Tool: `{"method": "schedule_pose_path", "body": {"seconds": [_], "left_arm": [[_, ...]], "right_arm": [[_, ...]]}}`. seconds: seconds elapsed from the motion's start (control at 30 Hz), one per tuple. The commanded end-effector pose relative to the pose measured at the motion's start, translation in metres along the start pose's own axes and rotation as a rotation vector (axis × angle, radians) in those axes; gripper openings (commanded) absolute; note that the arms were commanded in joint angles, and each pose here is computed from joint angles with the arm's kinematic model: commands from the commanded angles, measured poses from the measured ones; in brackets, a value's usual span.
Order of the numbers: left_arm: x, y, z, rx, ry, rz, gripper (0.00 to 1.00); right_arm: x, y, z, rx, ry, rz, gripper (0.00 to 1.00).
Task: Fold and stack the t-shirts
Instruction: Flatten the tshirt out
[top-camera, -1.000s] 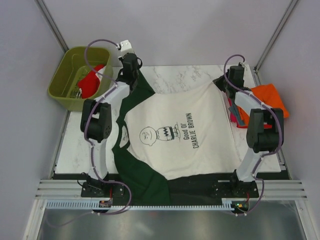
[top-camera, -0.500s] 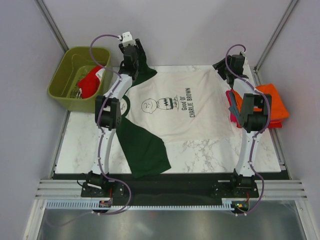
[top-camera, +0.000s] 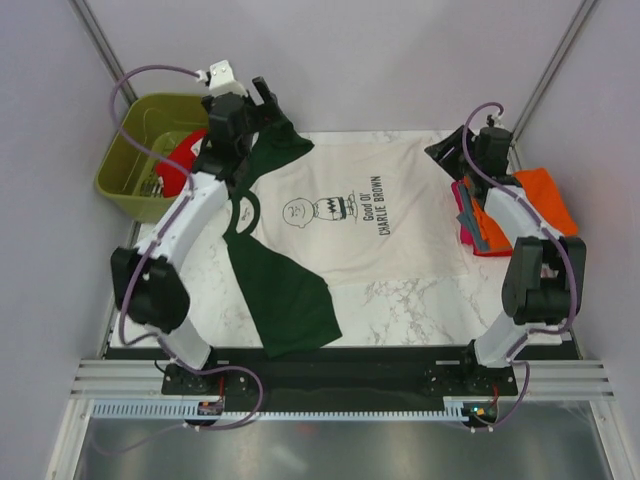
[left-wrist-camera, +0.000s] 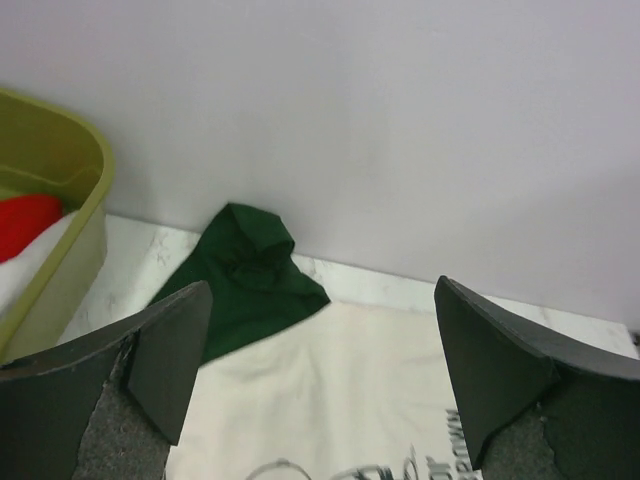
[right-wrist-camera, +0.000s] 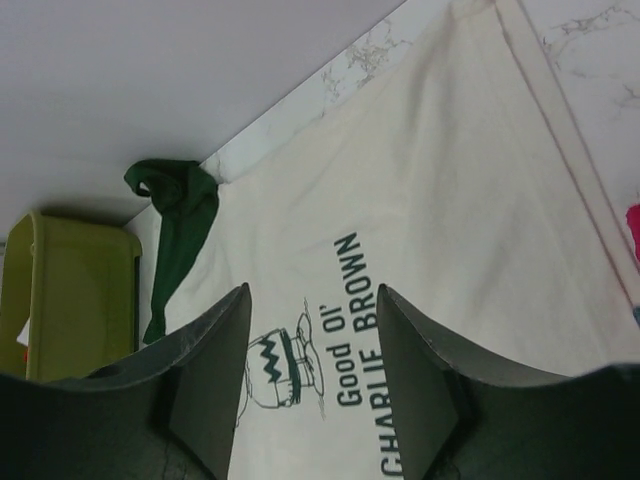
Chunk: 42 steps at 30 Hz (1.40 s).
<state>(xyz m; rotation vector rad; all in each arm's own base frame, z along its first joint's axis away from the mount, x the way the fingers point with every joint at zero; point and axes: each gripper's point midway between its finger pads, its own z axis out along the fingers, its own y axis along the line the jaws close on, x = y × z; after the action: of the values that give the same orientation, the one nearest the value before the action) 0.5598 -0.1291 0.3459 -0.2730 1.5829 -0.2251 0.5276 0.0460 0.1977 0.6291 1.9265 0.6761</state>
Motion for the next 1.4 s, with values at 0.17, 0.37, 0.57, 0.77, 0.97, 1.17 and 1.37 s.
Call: {"method": "schedule_pose_path", "body": {"seconds": [0.17,0.37,0.57,0.77,0.97,1.17,1.37], "left_arm": [[0.067,0.051,-0.141,-0.100,0.295,-0.122,1.00],[0.134,0.062,-0.213,-0.073,0.600,-0.169,1.00],[0.142,0.066,-0.255,-0.060,0.698,-0.201,1.00],[0.170,0.066,-0.285,0.084,0.689,-0.213,0.95],[0.196,0.108,-0.297,-0.137,0.711,-0.213,0.73],[0.201,0.115,-0.279,-0.243,0.683,-0.273,0.05],[0.224,0.108,-0.256,-0.280,0.749,-0.293,0.02]], "right_arm": [[0.053,-0.006,-0.071,-0.017,0.062,-0.051,0.57],[0.086,-0.006,-0.095,-0.024,0.111,-0.124,0.57],[0.101,-0.014,-0.112,-0.022,0.118,-0.150,0.57],[0.118,-0.022,-0.124,-0.018,0.150,-0.133,0.55],[0.130,-0.033,-0.120,0.012,0.177,-0.153,0.41],[0.142,-0.032,-0.104,0.038,0.222,-0.177,0.03],[0.153,-0.043,-0.092,0.106,0.241,-0.204,0.00]]}}
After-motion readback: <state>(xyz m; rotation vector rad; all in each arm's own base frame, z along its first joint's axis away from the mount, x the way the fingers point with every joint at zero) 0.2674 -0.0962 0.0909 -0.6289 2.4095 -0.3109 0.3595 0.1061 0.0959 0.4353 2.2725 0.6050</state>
